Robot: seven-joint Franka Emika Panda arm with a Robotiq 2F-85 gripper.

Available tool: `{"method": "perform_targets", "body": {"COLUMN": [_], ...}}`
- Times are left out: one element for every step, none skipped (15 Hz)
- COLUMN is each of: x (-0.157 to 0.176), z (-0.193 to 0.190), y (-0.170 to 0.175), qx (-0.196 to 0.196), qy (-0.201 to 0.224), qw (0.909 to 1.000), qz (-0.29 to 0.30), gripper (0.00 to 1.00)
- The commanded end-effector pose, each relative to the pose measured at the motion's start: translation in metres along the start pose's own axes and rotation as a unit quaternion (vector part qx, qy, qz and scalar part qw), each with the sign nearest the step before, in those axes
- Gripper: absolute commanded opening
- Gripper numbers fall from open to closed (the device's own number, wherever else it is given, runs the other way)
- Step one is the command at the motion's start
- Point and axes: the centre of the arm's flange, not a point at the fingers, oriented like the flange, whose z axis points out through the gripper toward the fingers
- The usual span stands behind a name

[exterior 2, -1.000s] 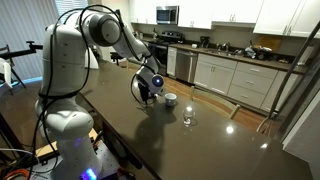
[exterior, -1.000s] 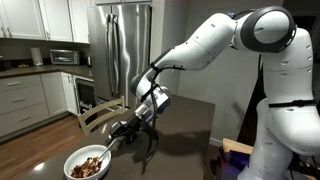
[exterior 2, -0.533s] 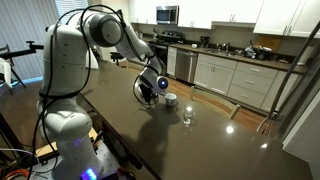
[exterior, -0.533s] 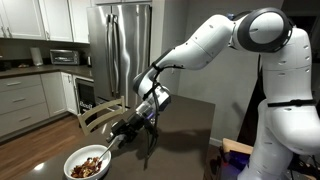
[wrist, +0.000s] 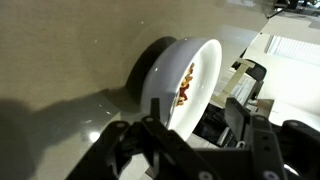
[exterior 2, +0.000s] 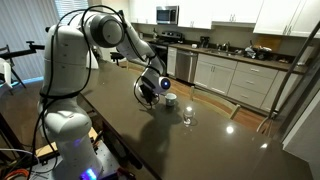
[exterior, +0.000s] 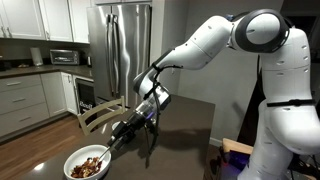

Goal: Use the spoon to move some contents of the bowl to the mug and the glass cup

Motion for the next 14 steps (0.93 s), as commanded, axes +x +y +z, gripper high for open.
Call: {"method": "perform_targets", "body": {"x": [0.010, 0.011, 0.012, 0.015, 0.019, 0.022, 0.026, 0.028, 0.031, 0.034, 0.036, 0.039, 0.040, 0.041], "z": [0.004, 0.005, 0.006, 0.007, 0.008, 0.008, 0.010, 0.010, 0.011, 0.012, 0.013, 0.013, 0.013, 0.013], "y": [0.006, 0.007, 0.008, 0.010, 0.013, 0.015, 0.017, 0.019, 0.021, 0.022, 0.023, 0.023, 0.022, 0.022], "qx": [-0.011, -0.012, -0.012, -0.012, -0.013, -0.016, -0.016, -0.017, -0.017, -0.019, -0.021, -0.021, -0.021, -0.022], "qy": [-0.010, -0.012, -0.014, -0.015, -0.016, -0.014, -0.011, -0.008, -0.005, -0.003, -0.002, -0.001, 0.000, 0.003], "qw": [0.9996, 0.9996, 0.9995, 0.9995, 0.9995, 0.9996, 0.9997, 0.9997, 0.9998, 0.9997, 0.9997, 0.9997, 0.9997, 0.9997], "qz": [-0.023, -0.024, -0.025, -0.026, -0.024, -0.019, -0.015, -0.014, -0.013, -0.013, -0.012, -0.012, -0.012, -0.011], "gripper": [0.97, 0.99, 1.00, 1.00, 1.00, 1.00, 1.00, 1.00, 1.00, 1.00, 1.00, 1.00, 1.00, 0.75]}}
